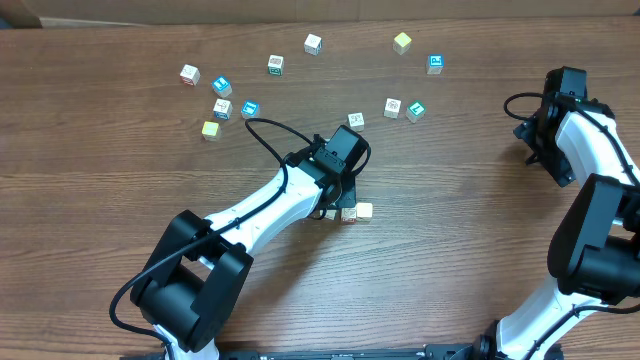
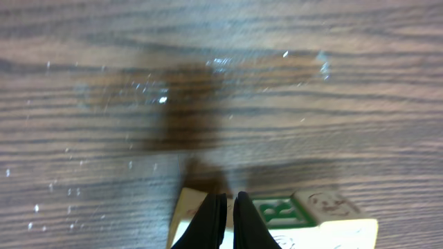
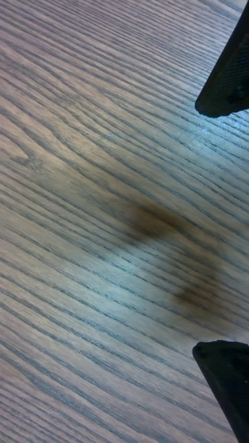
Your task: Form a horizontal line
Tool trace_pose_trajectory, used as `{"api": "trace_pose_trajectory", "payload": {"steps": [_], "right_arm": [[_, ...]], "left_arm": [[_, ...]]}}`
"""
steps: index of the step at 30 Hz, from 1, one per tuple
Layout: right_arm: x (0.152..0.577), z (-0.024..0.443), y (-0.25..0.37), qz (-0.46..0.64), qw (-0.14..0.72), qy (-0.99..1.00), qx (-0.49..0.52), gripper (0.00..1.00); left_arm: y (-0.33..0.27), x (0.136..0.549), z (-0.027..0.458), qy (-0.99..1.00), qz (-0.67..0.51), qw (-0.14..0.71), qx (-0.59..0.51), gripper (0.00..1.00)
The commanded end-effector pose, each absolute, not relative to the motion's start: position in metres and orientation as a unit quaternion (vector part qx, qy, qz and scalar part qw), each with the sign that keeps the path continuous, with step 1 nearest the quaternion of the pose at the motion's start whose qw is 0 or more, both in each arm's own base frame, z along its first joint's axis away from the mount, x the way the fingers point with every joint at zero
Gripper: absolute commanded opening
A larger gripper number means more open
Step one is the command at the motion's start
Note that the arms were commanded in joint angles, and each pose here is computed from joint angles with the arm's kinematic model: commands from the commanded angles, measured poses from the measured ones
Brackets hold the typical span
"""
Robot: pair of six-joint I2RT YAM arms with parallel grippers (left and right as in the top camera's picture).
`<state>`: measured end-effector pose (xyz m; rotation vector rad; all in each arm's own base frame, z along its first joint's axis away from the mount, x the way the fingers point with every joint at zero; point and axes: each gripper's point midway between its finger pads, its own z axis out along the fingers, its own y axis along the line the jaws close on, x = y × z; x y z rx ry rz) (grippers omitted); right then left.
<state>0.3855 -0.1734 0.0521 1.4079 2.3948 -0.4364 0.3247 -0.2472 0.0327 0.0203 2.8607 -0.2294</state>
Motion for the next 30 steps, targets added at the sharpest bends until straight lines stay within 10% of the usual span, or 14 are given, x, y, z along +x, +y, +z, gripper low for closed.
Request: {"api": "trace_pose_trajectory", "payload": {"steps": [1, 30], "right_arm": [[0.391, 0.053, -0.176, -0.157, 0.169, 0.838, 0.494, 1.0], [0.391, 0.053, -0.176, -0.157, 0.169, 0.838, 0.494, 1.0]], "left_arm": [[-0.247, 0.33, 0.031, 0.986, -0.075, 0.147, 0.015, 0.04], [-0.214, 0.314, 0.021, 0.993, -0.05, 0.082, -0.066, 0.04]]}}
